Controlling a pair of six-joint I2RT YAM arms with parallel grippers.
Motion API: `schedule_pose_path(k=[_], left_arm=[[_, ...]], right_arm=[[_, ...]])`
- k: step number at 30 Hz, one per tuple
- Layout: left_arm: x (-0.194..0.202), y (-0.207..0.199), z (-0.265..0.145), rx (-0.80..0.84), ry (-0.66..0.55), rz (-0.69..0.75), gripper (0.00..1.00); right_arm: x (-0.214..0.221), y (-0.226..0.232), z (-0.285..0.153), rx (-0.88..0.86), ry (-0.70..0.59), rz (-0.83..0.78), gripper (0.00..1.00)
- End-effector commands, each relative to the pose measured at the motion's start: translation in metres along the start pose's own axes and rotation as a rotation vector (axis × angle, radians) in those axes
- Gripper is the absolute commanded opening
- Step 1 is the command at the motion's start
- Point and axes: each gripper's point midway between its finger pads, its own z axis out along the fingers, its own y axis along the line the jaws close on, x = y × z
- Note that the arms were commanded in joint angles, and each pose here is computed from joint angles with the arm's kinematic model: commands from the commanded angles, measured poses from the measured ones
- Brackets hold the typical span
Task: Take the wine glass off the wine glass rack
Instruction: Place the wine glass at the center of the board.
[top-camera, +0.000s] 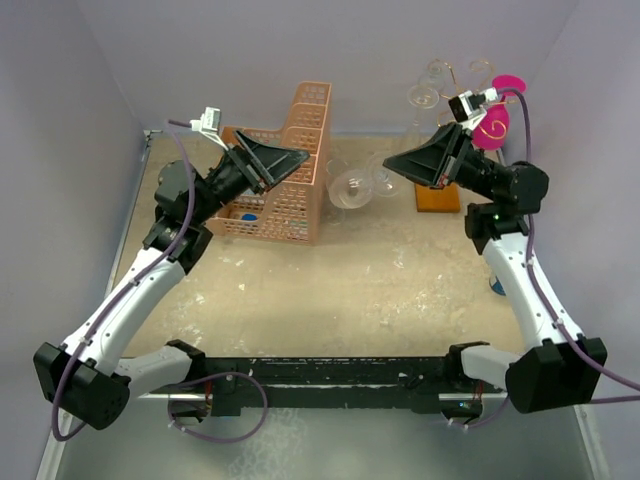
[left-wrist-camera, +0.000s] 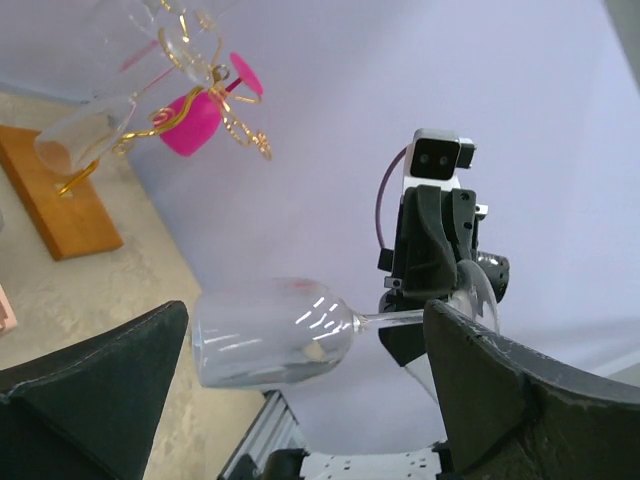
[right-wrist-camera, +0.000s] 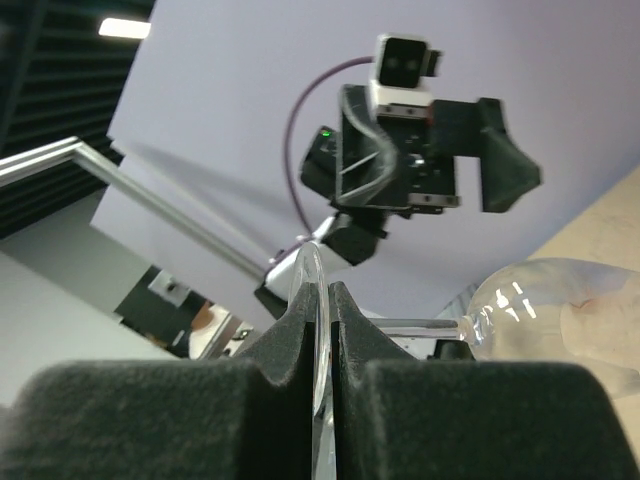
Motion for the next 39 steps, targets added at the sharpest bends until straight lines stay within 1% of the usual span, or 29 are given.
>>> schedule_pose_path(k=[1,5,7,9,14,20,27,31,34,36,39], left_arm=[[-0.029,-0.036,-0.01,0.208,-0.088,-0.062,0.98],[-0.035,-0.032,-0.016,0.264,-0.104,-0.148,0.97],[-0.032,-0.037,-0.021,0.336,-0.095,-0.189,0.95],[-0.029,-0.052,-0.03,0.442,-0.083,-0.202,0.95],[-0.021,-0.065,-0.037,0.557,-0.003,-0.244,0.96],[-0.01,-0.055,-0.031,0.53,0.058,-0.24,0.98],[-0.003,-0.046,-0.03,0.502,0.077,-0.224,0.99],[0.0,-0.048,-0.033,0.532,0.092,-0.219,0.95],[0.004,-0.06,-0.044,0.608,0.121,-0.241,0.93],[0.006,-0.069,-0.053,0.671,0.142,-0.263,0.89],[0.009,-0.079,-0.06,0.759,0.174,-0.298,0.82]], right_arm=[[0.001,0.068,0.012,-0.202,0.046,-0.112,0.0],[0.0,0.075,0.018,-0.265,0.076,-0.103,0.0],[-0.001,0.078,0.02,-0.282,0.08,-0.106,0.0],[-0.003,0.08,0.021,-0.297,0.079,-0.106,0.0],[-0.002,0.089,0.023,-0.343,0.086,-0.108,0.0],[-0.002,0.098,0.023,-0.388,0.081,-0.108,0.0],[-0.005,0.111,0.024,-0.418,0.083,-0.125,0.0],[-0.006,0.112,0.024,-0.429,0.087,-0.122,0.0],[-0.006,0.112,0.024,-0.437,0.091,-0.122,0.0],[-0.006,0.113,0.024,-0.442,0.093,-0.12,0.0],[-0.005,0.114,0.023,-0.45,0.103,-0.123,0.0]])
